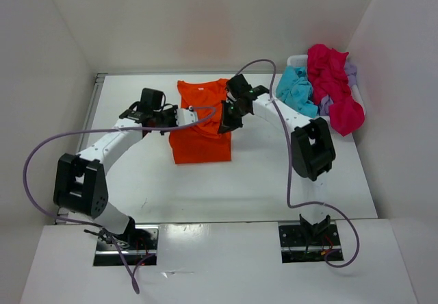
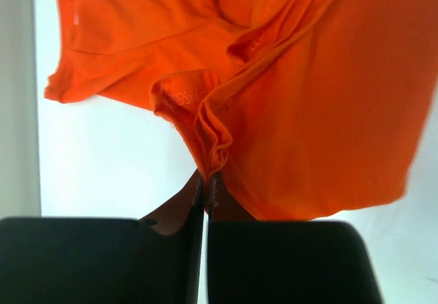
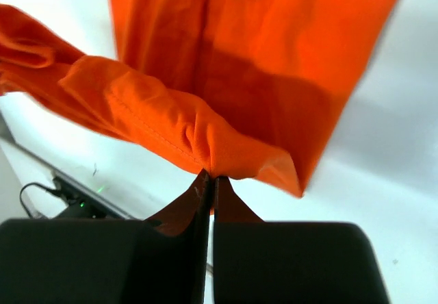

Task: Fold and stack the t-shirts
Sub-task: Fold the folded rectangular tshirt in 1/3 of the way

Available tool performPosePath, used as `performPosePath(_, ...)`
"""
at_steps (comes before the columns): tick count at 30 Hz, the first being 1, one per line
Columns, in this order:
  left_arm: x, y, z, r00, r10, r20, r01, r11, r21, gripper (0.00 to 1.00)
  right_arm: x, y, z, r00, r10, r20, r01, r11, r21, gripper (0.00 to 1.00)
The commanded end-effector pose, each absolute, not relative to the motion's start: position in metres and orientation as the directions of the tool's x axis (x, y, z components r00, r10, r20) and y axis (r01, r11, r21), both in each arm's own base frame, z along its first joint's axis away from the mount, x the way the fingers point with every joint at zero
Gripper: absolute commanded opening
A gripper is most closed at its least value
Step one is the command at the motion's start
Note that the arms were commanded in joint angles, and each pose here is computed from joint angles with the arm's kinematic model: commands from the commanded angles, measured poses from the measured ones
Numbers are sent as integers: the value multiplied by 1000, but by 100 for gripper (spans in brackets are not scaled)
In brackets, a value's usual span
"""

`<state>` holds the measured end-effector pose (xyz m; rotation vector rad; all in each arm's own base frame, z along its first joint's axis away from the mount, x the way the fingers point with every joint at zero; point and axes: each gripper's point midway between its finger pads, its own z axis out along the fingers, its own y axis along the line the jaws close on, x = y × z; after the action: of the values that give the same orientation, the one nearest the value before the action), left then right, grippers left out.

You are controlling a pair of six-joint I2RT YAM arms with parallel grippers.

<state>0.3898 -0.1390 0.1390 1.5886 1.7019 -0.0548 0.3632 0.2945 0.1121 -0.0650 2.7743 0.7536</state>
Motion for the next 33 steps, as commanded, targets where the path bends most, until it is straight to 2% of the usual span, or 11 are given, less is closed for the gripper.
performPosePath(1, 421, -157, 157, 168, 761, -626, 832, 231, 504, 0, 384, 283, 118, -961, 23, -277, -117, 871, 477, 0)
performPosePath(7, 441, -169, 140, 204, 744, -636, 835, 207, 510, 0, 398, 268, 103, -970, 61, -237, -62, 875, 480, 0)
performPosePath(12, 452, -171, 135, 214, 742, -636, 827, 209, 521, 0, 424, 260, 97, -964, 81, -253, -55, 871, 489, 0)
performPosePath(24, 469, -182, 116, 258, 725, -638, 804, 206, 559, 0, 450, 258, 74, -971, 74, -228, -49, 869, 493, 0)
performPosePath(27, 472, -183, 110, 260, 725, -638, 802, 206, 561, 0, 458, 256, 78, -966, 85, -243, -49, 866, 497, 16)
performPosePath(28, 472, -181, 108, 255, 730, -634, 800, 209, 563, 2, 464, 257, 82, -961, 96, -258, -46, 866, 498, 28)
performPosePath(30, 478, -177, 99, 243, 747, -619, 789, 219, 574, 5, 472, 255, 81, -958, 106, -266, -43, 865, 500, 35)
performPosePath(32, 477, -173, 89, 226, 762, -607, 788, 224, 574, 10, 488, 251, 90, -943, 125, -309, -45, 872, 488, 46)
performPosePath(33, 481, -170, 90, 219, 772, -596, 776, 232, 586, 17, 499, 250, 98, -928, 134, -346, -52, 877, 478, 48)
